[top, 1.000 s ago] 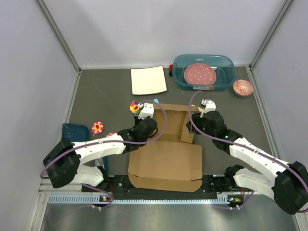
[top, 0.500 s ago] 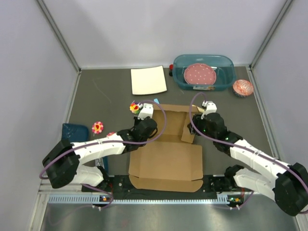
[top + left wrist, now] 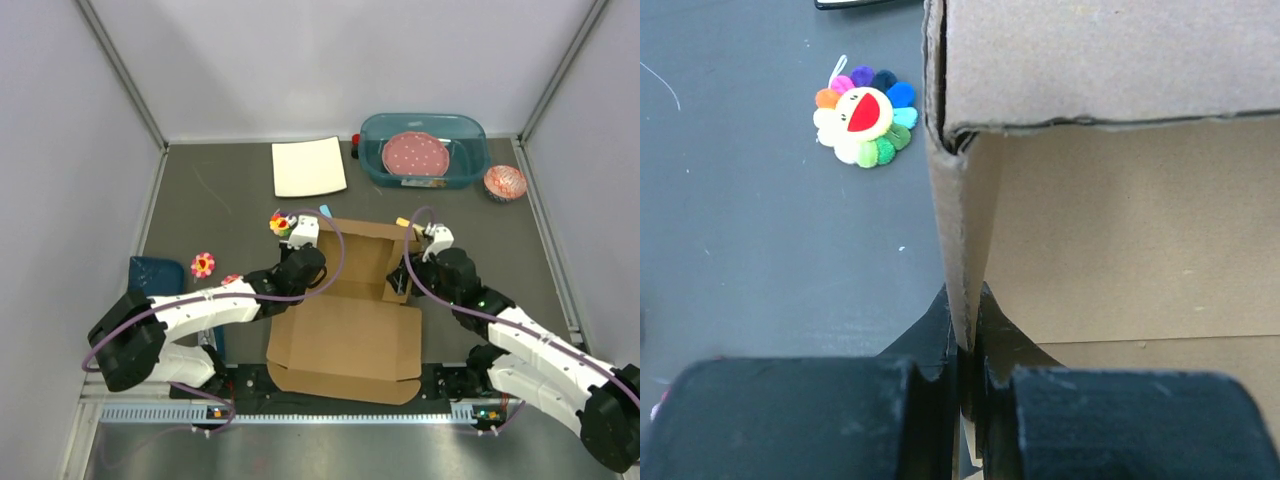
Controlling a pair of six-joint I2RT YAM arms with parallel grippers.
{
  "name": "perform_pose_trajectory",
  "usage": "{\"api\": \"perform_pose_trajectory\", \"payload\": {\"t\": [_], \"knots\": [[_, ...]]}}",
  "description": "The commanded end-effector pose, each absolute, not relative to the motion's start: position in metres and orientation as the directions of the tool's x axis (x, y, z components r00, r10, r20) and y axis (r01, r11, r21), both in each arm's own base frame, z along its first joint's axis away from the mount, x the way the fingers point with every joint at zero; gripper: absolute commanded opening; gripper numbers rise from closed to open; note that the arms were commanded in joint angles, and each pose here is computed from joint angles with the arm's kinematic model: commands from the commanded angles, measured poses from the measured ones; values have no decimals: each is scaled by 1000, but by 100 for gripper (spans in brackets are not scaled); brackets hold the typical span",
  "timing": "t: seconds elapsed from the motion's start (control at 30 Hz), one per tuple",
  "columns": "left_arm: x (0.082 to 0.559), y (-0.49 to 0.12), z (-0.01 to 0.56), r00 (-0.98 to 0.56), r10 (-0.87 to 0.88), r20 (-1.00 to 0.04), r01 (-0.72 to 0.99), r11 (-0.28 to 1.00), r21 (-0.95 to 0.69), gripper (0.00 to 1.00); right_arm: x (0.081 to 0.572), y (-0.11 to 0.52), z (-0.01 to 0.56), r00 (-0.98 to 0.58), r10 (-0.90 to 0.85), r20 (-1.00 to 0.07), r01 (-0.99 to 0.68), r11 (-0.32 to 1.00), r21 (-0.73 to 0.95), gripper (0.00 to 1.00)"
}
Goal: Fold the paper box
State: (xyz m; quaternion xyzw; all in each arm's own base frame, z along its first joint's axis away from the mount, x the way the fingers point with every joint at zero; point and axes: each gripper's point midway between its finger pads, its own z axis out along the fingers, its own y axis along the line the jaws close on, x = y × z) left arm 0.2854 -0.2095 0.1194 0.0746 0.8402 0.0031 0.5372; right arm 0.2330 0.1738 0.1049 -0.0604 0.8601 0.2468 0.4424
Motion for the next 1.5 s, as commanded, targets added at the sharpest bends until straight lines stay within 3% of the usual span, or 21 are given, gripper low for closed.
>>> {"api": "perform_pose_trajectory", "payload": {"t": [0.0, 0.3, 0.57, 0.83, 1.1, 1.47], "knots": [[283, -221, 121, -411, 76, -909, 150, 989, 15, 0, 237, 184, 116, -559, 145, -816, -369, 838, 402, 71], [280, -224, 123, -416, 72, -907, 172, 985, 0, 0, 245, 212, 122, -585, 126, -802, -424, 795, 434, 86], [280, -224, 123, -417, 76, -906, 173, 985, 3, 0, 236, 206, 115, -590, 80, -803, -409, 828, 383, 87], [280, -219, 122, -412, 83, -907, 163, 987, 17, 0, 228, 188, 144, -527, 78, -846, -411, 848, 335, 87], [279, -214, 113, -428, 109, -897, 148, 988, 49, 0, 215, 185, 161, -519, 125, -845, -422, 822, 381, 89], [277, -210, 113, -421, 107, -901, 143, 988, 51, 0, 214, 163, 137, -521, 158, -839, -323, 873, 365, 88]]}}
